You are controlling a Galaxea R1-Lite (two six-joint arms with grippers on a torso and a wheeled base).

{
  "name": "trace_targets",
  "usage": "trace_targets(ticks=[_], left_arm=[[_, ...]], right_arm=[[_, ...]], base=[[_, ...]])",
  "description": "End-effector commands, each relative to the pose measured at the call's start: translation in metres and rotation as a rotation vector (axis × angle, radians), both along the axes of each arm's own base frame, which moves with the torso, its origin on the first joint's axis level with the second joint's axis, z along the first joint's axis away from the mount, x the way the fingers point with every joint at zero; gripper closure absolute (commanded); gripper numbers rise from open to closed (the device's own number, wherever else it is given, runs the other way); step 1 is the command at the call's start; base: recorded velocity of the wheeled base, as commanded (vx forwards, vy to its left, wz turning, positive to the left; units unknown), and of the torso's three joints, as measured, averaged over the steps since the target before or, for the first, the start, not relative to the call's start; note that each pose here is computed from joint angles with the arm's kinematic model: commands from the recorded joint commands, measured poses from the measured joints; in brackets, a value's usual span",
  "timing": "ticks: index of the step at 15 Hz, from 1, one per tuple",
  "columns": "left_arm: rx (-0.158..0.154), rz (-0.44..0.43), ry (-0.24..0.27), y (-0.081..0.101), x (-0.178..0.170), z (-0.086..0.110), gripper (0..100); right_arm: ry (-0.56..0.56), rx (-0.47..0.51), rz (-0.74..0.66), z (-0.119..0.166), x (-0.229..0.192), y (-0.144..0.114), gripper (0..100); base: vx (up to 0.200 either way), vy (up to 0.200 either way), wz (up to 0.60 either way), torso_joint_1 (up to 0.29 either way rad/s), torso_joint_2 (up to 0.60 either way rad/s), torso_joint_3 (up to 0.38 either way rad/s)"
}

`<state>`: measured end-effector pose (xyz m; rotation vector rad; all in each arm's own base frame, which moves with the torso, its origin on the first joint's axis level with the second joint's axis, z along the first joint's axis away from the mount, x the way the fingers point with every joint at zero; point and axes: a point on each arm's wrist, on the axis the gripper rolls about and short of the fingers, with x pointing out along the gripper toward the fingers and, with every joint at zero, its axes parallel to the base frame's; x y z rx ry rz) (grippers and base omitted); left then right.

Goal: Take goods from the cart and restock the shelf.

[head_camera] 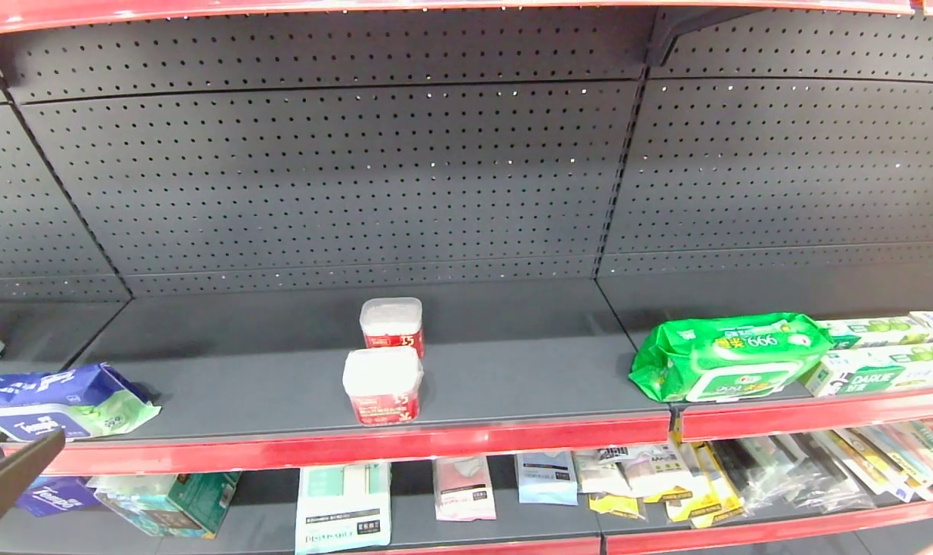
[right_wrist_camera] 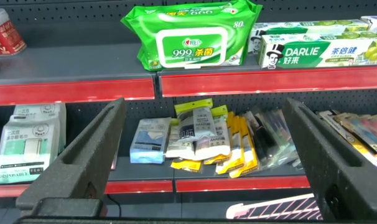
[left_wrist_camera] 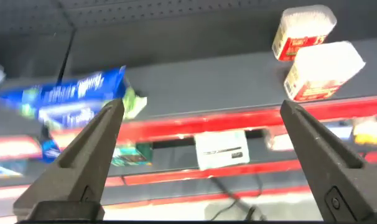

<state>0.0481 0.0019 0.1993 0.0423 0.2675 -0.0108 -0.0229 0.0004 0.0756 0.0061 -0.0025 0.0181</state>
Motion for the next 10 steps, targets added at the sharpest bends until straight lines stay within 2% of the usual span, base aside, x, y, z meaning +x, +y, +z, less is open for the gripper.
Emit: trace_targets(ticks=[1, 3, 4, 5, 7, 8, 9, 10], left_arm=[[-0.065, -0.093, -0.194, -0.007, -0.057, -0.032, 0], [-0.064, -0.168, -0.266, -0.01, -0.075, -0.056, 0], [-0.056, -0.139, -0.311, -0.01, -0.083, -0.077, 0], [-0.042, -0.052, -0.313, -0.009, -0.083, -0.095, 0], [-0.033, 0.193, -0.28, -0.003, -0.077, -0.11, 0], [-0.037, 0.242, -0.257, -0.001, -0.074, -0.119, 0], [-0.035, 0.236, -0.295, -0.001, -0.073, -0.118, 0], [-0.037, 0.225, -0.295, -0.002, -0.072, -0.119, 0]], right_arm=[[0.001, 0.0, 0.0, 0.0, 0.0, 0.0, 0], [0.001, 0.0, 0.0, 0.0, 0.0, 0.0, 0], [0.001, 0.0, 0.0, 0.0, 0.0, 0.0, 0], [0.001, 0.0, 0.0, 0.0, 0.0, 0.0, 0], [0.001, 0.0, 0.0, 0.0, 0.0, 0.0, 0], [0.001, 0.0, 0.0, 0.0, 0.0, 0.0, 0], [0.001, 0.0, 0.0, 0.0, 0.0, 0.0, 0], [0.001, 0.0, 0.0, 0.0, 0.0, 0.0, 0]], base=[[0.0, 0.0, 0.0, 0.0, 0.0, 0.0], [0.0, 0.0, 0.0, 0.0, 0.0, 0.0], [0.0, 0.0, 0.0, 0.0, 0.0, 0.0], [0.0, 0.0, 0.0, 0.0, 0.0, 0.0], [0.0, 0.0, 0.0, 0.0, 0.0, 0.0], [0.0, 0.0, 0.0, 0.0, 0.0, 0.0], [0.0, 0.0, 0.0, 0.0, 0.0, 0.0], [0.0, 0.0, 0.0, 0.0, 0.0, 0.0]])
